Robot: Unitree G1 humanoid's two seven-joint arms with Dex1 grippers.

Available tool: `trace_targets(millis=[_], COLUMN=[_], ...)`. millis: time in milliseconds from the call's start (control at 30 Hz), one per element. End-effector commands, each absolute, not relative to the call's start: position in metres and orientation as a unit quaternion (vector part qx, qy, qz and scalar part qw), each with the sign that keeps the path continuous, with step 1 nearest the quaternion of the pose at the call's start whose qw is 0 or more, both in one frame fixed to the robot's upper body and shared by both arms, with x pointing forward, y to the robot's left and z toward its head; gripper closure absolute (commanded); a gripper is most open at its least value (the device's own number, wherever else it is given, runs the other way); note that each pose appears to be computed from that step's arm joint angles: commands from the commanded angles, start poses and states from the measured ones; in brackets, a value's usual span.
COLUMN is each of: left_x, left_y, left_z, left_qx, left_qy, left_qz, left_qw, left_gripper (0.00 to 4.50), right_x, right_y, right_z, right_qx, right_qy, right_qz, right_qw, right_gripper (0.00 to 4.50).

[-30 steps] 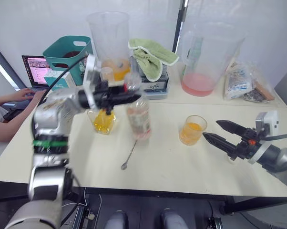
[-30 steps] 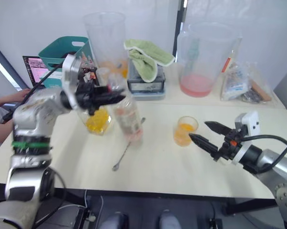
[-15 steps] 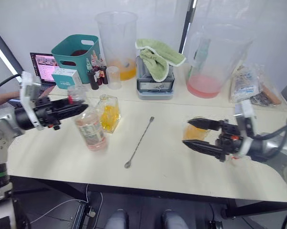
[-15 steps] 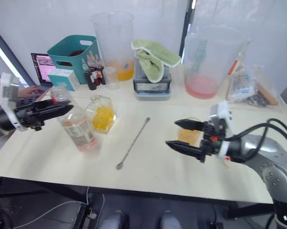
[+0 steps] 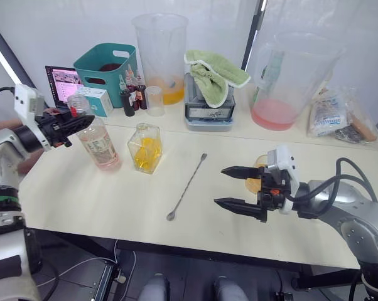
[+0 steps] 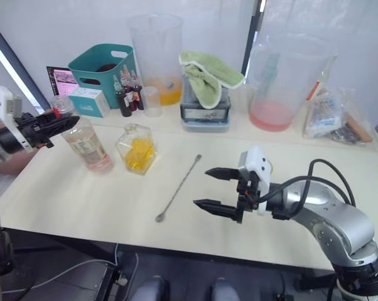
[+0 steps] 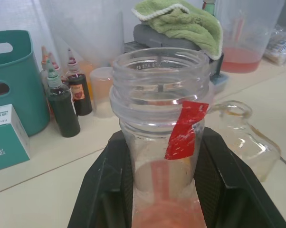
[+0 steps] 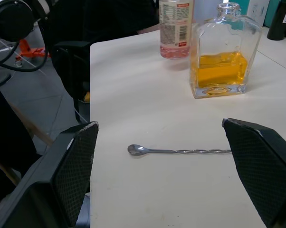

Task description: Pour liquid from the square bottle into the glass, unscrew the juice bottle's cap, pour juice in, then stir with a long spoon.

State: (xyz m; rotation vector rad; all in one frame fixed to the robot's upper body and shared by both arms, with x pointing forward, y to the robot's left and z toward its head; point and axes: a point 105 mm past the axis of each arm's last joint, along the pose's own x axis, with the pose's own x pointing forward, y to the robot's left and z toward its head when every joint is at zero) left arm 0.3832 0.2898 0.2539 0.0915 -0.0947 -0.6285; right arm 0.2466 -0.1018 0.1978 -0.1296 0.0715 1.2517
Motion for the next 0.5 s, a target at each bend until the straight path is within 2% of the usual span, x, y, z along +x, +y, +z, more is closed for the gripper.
trace_targets(millis=[33,267,500], left_x=[0.399,0.415,0.412], left_y=[0.285,0.275,0.27], left_z=[0.274,0.255,0.247], left_qx=[0.048,0.045,0.082], left_qy=[-0.099,-0.087,-0.076], left_qz=[-0.285,-0.279,-0.299], left_qw=[0.952,0.955,0.948], left_gripper=[3.18,3.18,3.18], right_x=[0.241,0.238,0.239], right_y=[-0.098,-0.102,-0.111], right_z=[0.205,0.204,0.209], right_qx=[-0.063,-0.059,-0.055], right_qy=[0.009,0.01,0.008], right_qz=[0.584,0.567,0.546], right_qw=[0.809,0.821,0.836], right_gripper=[0.08,0.08,0.08])
